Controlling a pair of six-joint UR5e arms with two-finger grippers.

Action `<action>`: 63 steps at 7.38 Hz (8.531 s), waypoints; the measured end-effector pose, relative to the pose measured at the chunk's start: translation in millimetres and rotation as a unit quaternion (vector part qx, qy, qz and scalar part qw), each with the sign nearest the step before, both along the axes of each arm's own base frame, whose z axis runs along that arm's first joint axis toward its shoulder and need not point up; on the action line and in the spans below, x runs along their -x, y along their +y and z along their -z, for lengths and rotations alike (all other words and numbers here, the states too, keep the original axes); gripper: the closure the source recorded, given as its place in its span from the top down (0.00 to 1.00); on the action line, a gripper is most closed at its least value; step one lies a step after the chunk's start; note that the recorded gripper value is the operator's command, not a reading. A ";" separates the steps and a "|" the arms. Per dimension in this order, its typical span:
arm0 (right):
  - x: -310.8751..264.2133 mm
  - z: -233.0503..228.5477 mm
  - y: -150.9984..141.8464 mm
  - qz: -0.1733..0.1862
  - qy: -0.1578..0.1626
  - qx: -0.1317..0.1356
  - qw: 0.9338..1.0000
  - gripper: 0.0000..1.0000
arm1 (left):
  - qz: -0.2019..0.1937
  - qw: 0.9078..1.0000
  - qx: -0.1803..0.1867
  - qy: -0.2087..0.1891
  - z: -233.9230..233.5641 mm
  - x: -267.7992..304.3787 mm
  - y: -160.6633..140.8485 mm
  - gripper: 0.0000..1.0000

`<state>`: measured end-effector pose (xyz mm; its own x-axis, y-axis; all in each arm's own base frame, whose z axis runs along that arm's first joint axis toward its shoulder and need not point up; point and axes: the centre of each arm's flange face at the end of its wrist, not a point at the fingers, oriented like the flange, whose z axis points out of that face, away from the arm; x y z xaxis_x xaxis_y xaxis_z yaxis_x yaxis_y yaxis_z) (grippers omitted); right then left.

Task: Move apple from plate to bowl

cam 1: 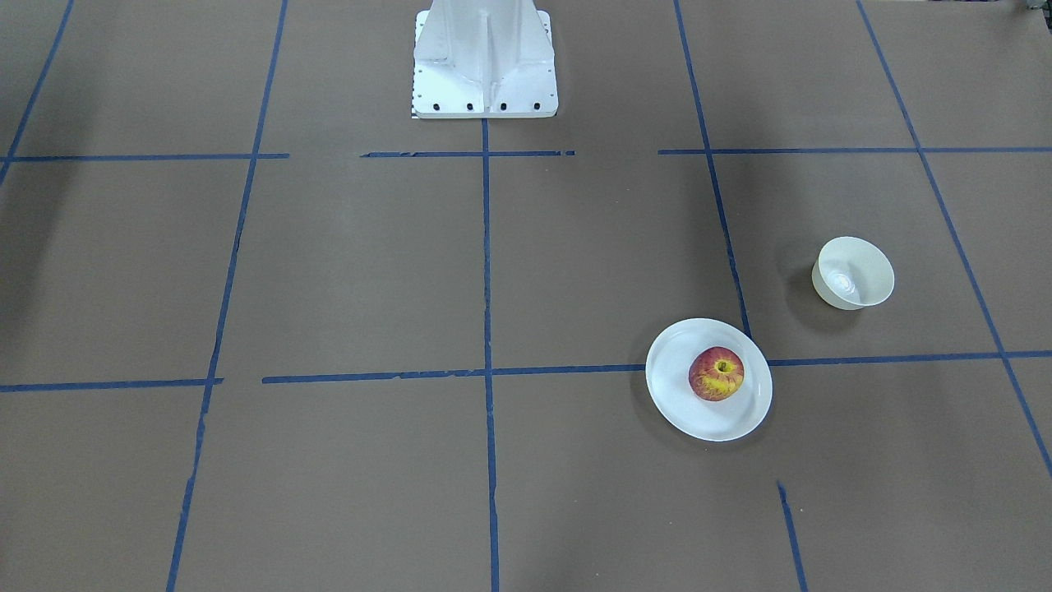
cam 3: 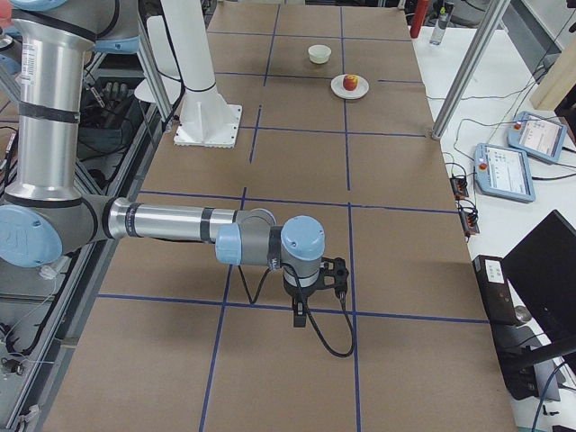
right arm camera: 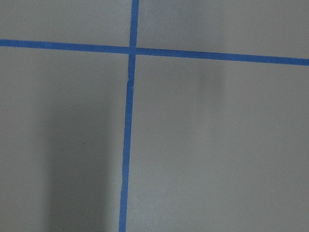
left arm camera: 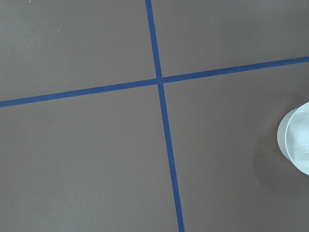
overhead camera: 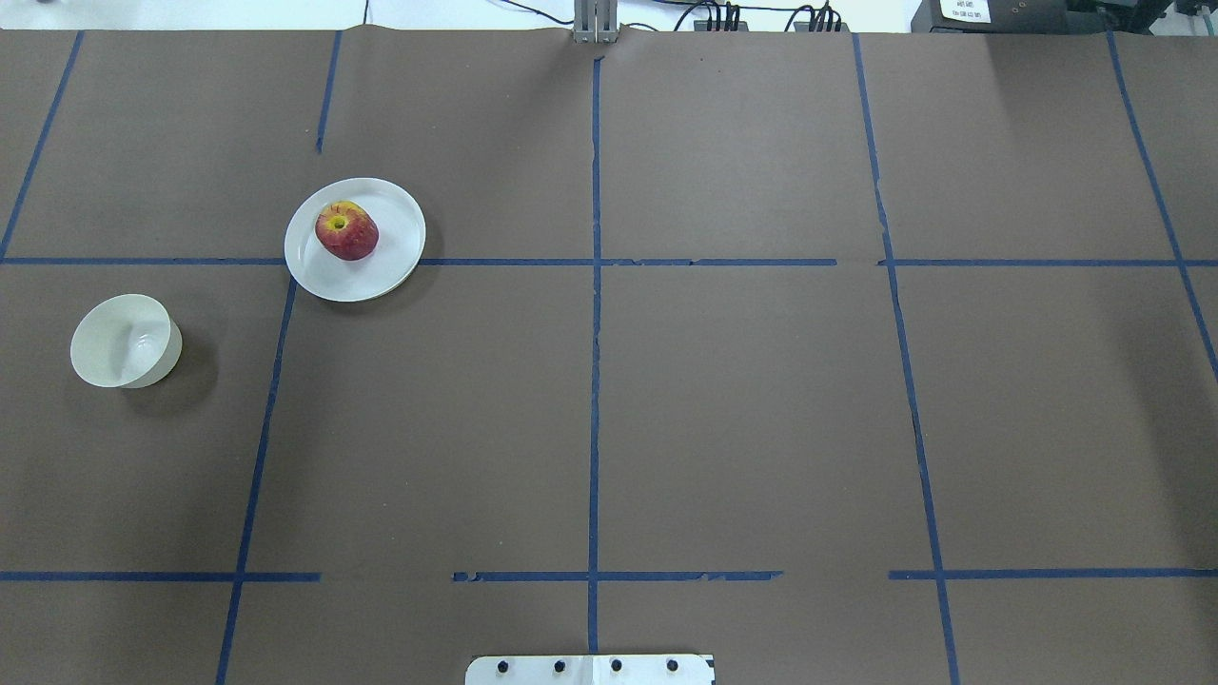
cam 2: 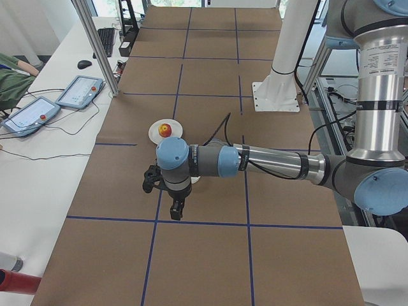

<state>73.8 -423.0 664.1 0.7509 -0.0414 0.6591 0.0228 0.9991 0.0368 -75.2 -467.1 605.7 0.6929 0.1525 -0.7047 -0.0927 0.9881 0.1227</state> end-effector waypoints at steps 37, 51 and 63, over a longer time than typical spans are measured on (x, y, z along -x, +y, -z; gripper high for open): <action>0.0 0.0 0.0 0.000 0.000 0.000 1.000 1.00 | 0.149 0.984 0.090 0.023 208.2 -502.5 -158.5 0.00; 0.0 0.0 0.0 0.000 0.000 0.000 1.000 1.00 | 0.094 0.994 0.049 -0.002 59.1 -295.7 1.6 0.00; 0.0 0.3 -0.4 0.000 0.000 0.000 1.000 1.00 | 0.090 0.994 0.060 -0.008 45.4 -325.9 7.6 0.99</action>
<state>73.8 -423.4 663.8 0.7510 -0.0419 0.6590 0.0228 0.9990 0.0375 250.7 -459.5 560.4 0.7126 -0.0599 -0.6990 0.0863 0.9963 0.0026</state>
